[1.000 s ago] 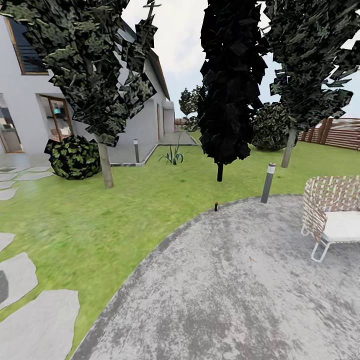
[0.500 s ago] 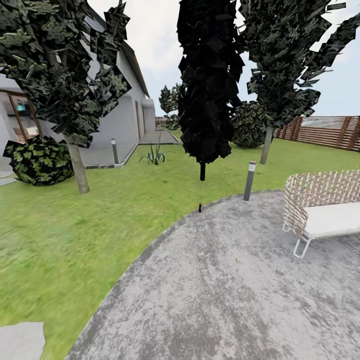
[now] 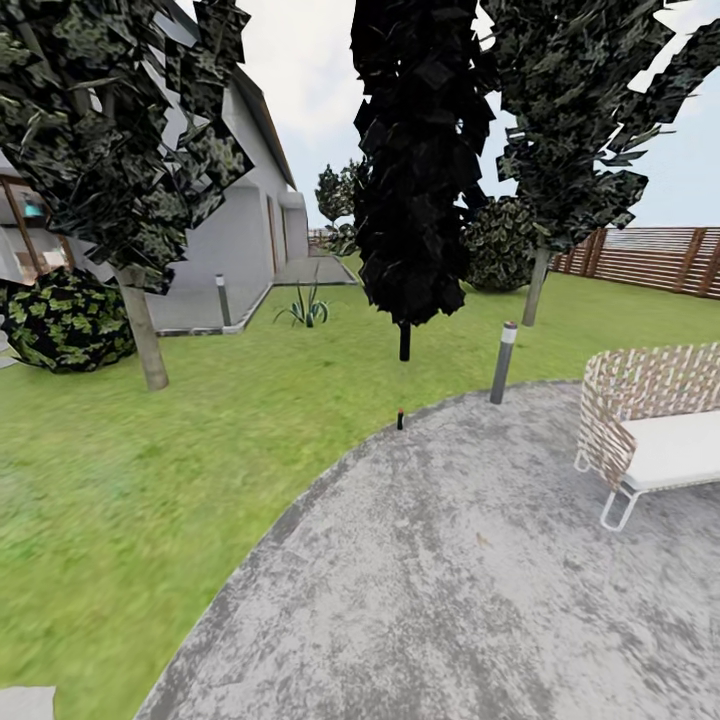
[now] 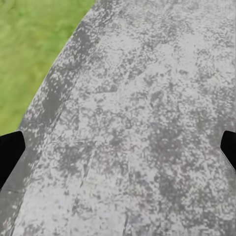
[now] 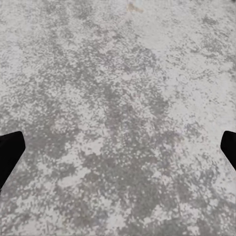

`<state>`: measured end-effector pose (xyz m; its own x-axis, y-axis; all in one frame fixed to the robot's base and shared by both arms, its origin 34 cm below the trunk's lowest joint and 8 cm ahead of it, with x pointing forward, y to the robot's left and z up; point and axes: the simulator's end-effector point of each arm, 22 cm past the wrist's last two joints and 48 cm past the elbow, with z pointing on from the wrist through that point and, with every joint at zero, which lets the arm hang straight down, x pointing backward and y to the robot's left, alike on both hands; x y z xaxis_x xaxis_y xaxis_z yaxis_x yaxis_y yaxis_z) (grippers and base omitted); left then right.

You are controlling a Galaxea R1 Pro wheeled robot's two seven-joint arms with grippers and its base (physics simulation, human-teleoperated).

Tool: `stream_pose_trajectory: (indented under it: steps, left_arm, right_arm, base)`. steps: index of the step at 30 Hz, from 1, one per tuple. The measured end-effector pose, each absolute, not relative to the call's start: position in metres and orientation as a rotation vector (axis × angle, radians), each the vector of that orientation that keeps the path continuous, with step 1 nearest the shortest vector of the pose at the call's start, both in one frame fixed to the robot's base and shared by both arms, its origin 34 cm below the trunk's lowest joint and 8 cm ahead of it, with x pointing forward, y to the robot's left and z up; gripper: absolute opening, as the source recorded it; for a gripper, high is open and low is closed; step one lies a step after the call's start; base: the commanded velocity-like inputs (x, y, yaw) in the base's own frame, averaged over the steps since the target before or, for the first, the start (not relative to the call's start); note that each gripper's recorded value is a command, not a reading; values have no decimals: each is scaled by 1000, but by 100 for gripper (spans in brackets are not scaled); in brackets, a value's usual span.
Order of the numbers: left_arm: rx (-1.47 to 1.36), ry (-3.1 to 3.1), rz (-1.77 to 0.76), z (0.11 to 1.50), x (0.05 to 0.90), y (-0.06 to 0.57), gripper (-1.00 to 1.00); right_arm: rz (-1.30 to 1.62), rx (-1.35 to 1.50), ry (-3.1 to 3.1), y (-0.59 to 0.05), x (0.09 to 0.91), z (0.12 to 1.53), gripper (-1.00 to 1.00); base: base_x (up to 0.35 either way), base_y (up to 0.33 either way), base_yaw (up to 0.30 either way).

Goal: In the garden, pick up the pesticide atomizer on the floor and spray pesticide onto both trees until each tree trunk is fully covered.

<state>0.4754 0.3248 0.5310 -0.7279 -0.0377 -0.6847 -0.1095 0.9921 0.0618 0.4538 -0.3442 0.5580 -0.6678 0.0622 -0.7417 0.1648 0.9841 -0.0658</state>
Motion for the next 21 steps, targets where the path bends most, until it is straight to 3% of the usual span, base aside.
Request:
stream_pose_trajectory:
  steps: [13,21]
  left_arm:
    - [-102,2385,126,531,476,325,100]
    - [-100,2385,125,531,476,324,100]
  right_arm:
    - [-153,151,2306,-342,453,557,100]
    - [-153,152,2306,-341,453,557,100]
  base:
    - [338,-1,0]
    - [316,-113,1]
